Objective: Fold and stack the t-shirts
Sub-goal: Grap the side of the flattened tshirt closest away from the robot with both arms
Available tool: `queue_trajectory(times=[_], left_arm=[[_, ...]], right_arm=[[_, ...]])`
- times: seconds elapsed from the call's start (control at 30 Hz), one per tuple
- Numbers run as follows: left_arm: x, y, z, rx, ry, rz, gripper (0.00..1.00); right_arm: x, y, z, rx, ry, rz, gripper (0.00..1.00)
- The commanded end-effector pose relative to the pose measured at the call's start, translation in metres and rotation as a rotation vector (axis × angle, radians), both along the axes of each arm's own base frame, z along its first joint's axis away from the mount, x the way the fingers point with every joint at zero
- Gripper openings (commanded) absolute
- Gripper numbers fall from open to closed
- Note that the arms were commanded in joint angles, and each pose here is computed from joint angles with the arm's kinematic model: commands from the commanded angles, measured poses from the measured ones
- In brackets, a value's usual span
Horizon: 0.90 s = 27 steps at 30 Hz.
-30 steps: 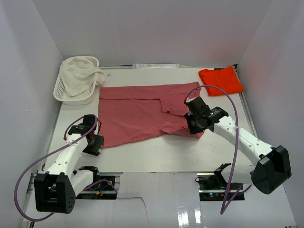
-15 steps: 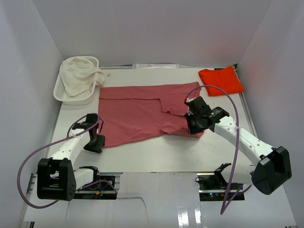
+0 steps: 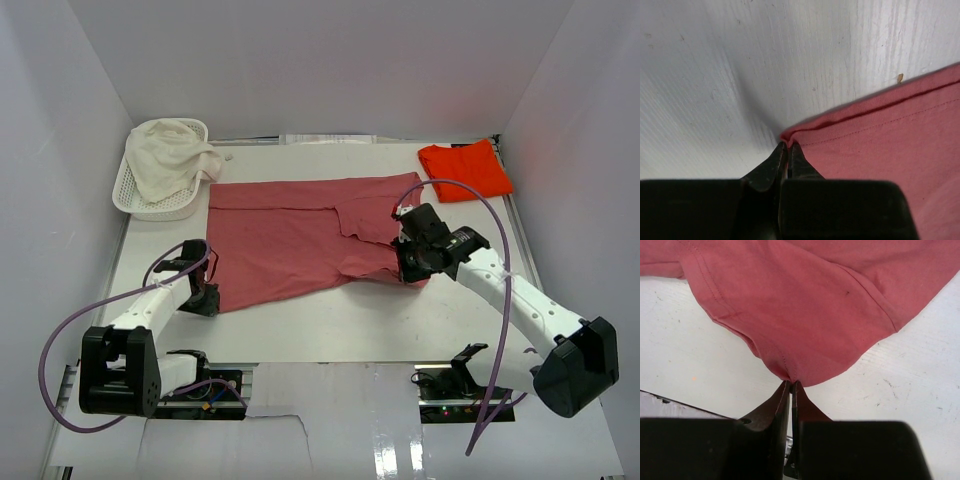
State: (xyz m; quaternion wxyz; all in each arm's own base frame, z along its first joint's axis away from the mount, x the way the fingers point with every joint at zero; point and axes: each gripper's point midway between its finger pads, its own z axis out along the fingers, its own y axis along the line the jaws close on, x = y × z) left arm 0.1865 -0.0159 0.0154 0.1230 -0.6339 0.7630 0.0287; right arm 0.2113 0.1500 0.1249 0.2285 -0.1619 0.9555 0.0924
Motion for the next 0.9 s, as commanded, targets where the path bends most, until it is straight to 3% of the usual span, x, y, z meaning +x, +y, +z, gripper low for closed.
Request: queue_trajectory(times=[0.0,0.37,0.6,0.87], left_arm=[[0.003,0.000,-0.004,-0.017,-0.020,0.069,0.07],[0.024,-0.004,0.008,-0.026,-0.067,-0.034,0.04],[0.044,-0.003,0.026,-0.009,-0.109,-0.090,0.00],[0.050,-0.009,0.030,-0.076,-0.105,-0.126,0.00]], right_arm=[[0.000,-0.005,0.018,0.007,-0.028,0.003,0.08],[-0.003,-0.049,0.032,-0.085,-0.038,-0.128,0.08],[0.017,-0.059,0.045,-0.106,-0.075,-0.184,0.08],[0.041,-0.064,0.069,-0.096,-0.134,-0.225,0.08]])
